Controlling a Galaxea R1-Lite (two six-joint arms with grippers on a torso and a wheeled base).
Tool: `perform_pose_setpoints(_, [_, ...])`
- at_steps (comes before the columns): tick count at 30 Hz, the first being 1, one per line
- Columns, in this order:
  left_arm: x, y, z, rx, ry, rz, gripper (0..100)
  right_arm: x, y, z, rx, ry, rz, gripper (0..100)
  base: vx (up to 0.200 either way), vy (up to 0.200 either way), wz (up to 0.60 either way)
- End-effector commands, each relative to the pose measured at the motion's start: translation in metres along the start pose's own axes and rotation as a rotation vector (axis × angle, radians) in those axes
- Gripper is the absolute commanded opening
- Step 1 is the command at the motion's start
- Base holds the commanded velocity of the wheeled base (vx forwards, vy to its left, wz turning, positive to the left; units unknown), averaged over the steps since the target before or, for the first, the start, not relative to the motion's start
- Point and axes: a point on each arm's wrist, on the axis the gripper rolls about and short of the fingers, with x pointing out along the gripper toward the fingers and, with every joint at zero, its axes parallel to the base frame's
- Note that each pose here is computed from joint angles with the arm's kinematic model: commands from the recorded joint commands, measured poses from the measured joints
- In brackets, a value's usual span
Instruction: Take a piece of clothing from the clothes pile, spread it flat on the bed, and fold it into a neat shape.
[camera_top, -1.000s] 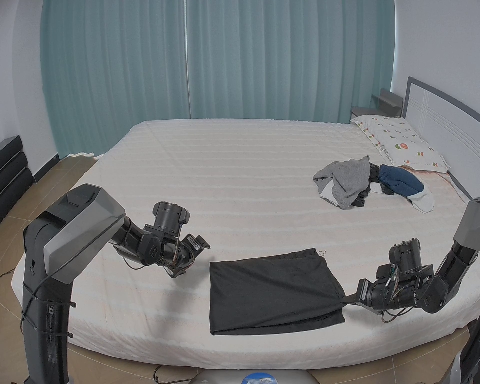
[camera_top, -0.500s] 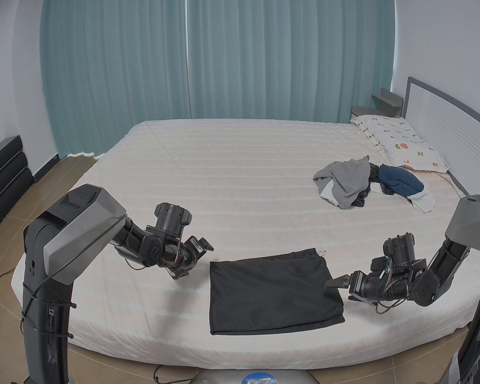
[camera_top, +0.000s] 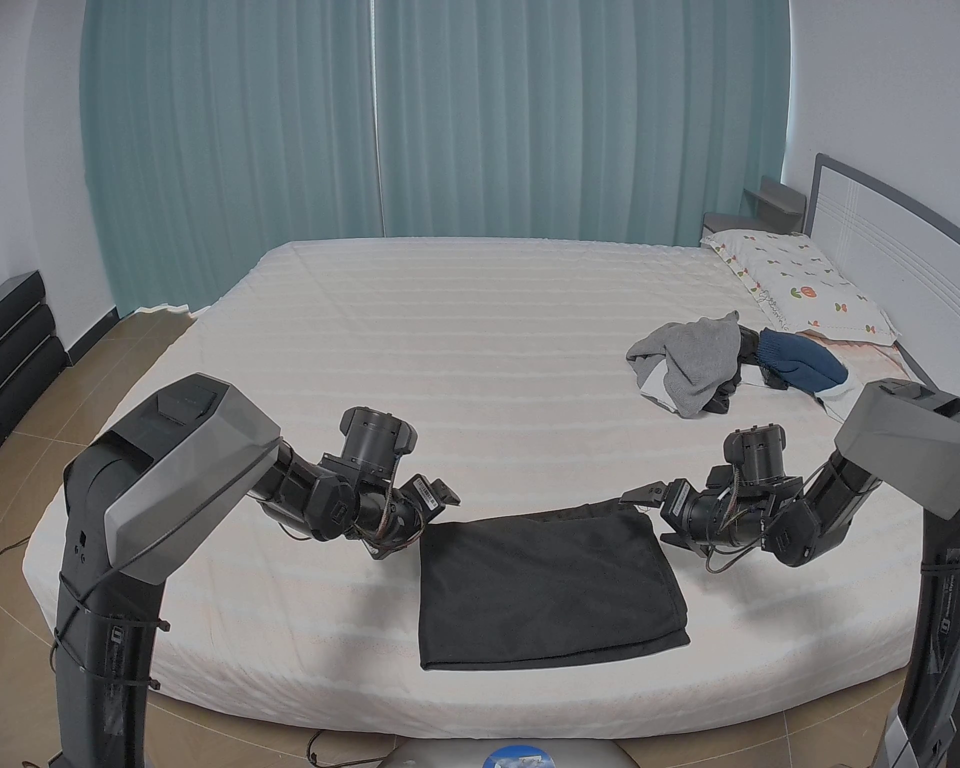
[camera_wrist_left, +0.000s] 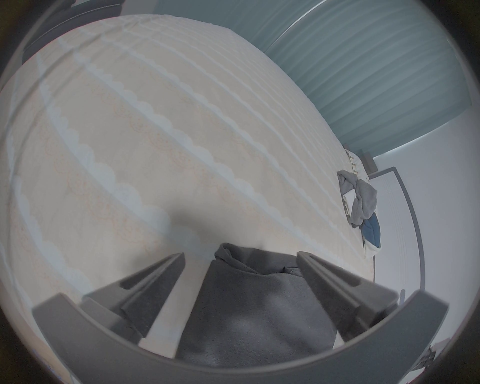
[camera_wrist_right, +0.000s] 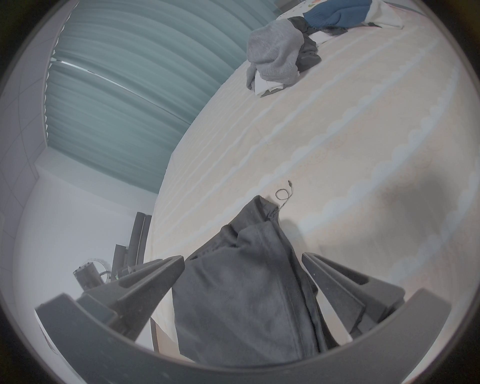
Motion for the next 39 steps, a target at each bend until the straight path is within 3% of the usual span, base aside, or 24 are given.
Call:
perform_pose_setpoints(1, [0.01, 0.001, -0.009, 0.032, 0.008, 0.017, 0, 0.018, -0.011, -0.002, 0.008, 0.011, -0.015, 100, 0.0, 0.0, 0.0])
perform_pose_setpoints(10, [0.013, 0.002, -0.007, 0.03, -0.037, 0.044, 0, 0.02, -0.006, 0.003, 0.0, -0.008, -0.002, 100, 0.0, 0.0, 0.0])
perform_pose_setpoints(11, [0.013, 0.002, -0.007, 0.03, -0.043, 0.048, 0, 0.021, -0.005, 0.004, -0.002, -0.011, 0.001, 0, 0.0, 0.0, 0.0])
perform_pose_setpoints(21, [0.012, 0.002, -0.006, 0.029, -0.045, 0.05, 0, 0.022, -0.006, 0.006, -0.002, -0.02, 0.0, 0, 0.0, 0.0, 0.0])
perform_pose_setpoints(31, [0.012, 0.002, -0.006, 0.026, -0.049, 0.051, 0, 0.017, -0.002, 0.022, 0.002, -0.088, 0.008, 0, 0.0, 0.0, 0.0])
perform_pose_setpoints(39, [0.012, 0.002, -0.006, 0.028, -0.05, 0.051, 0, 0.028, -0.008, 0.017, 0.006, -0.077, -0.005, 0, 0.0, 0.0, 0.0])
